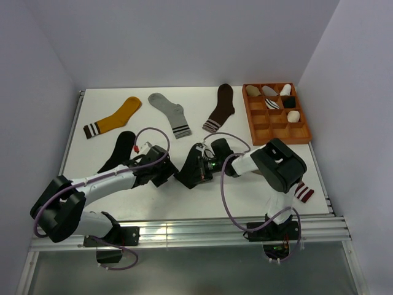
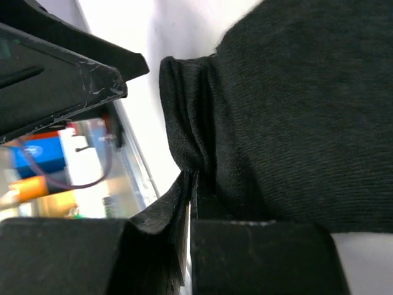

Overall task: Roll the socks
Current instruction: Roll the sock at the center of the board.

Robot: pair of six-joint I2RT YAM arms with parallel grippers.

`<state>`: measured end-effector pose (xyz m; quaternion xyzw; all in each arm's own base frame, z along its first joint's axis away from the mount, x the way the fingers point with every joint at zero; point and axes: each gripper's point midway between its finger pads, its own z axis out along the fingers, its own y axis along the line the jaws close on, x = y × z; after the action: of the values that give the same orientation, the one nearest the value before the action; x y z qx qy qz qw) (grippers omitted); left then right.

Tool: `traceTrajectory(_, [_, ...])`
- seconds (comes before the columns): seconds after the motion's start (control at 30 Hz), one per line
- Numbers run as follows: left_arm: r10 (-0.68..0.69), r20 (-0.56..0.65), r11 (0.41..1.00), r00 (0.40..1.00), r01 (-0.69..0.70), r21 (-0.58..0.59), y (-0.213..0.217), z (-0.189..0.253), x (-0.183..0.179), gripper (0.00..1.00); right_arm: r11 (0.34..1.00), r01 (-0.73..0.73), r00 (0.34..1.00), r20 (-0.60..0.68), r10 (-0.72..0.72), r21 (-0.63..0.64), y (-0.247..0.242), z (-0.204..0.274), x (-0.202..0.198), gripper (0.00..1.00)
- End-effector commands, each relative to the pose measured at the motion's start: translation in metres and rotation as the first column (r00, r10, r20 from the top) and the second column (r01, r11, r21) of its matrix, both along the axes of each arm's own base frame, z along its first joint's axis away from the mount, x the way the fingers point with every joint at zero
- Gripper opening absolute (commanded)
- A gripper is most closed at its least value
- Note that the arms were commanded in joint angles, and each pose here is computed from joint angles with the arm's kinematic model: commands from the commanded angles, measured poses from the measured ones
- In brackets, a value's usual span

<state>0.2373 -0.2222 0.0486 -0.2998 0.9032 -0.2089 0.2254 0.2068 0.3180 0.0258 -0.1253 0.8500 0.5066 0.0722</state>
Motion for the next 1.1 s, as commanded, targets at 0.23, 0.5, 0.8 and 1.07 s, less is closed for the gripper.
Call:
traceTrajectory(0.23, [-0.011, 0.022, 0.999, 1.000, 0.012, -0.044, -0.018, 0.006, 0.007, 0.63, 0.988, 0.123, 0.974, -0.203, -0.102, 0.094, -0.011, -0.004, 0.003, 0.00])
traceTrajectory(0.5, [-0.045, 0.006, 0.998, 0.999, 0.045, -0.042, -0.032, -0.001, 0.010, 0.59, 0.987, 0.154, 0.955, -0.262, -0.140, 0.036, -0.019, -0.022, 0.003, 0.00])
traceTrajectory(0.8, [-0.054, -0.019, 0.998, 0.998, 0.054, -0.022, -0.037, -0.009, 0.009, 0.53, 0.985, 0.170, 0.949, -0.272, -0.159, 0.016, -0.022, -0.028, 0.005, 0.00])
traceTrajectory(1.07, [-0.067, -0.061, 0.996, 0.996, 0.070, 0.052, -0.034, -0.020, 0.010, 0.27, 0.985, 0.171, 0.952, -0.257, -0.165, 0.000, -0.023, -0.029, 0.007, 0.00])
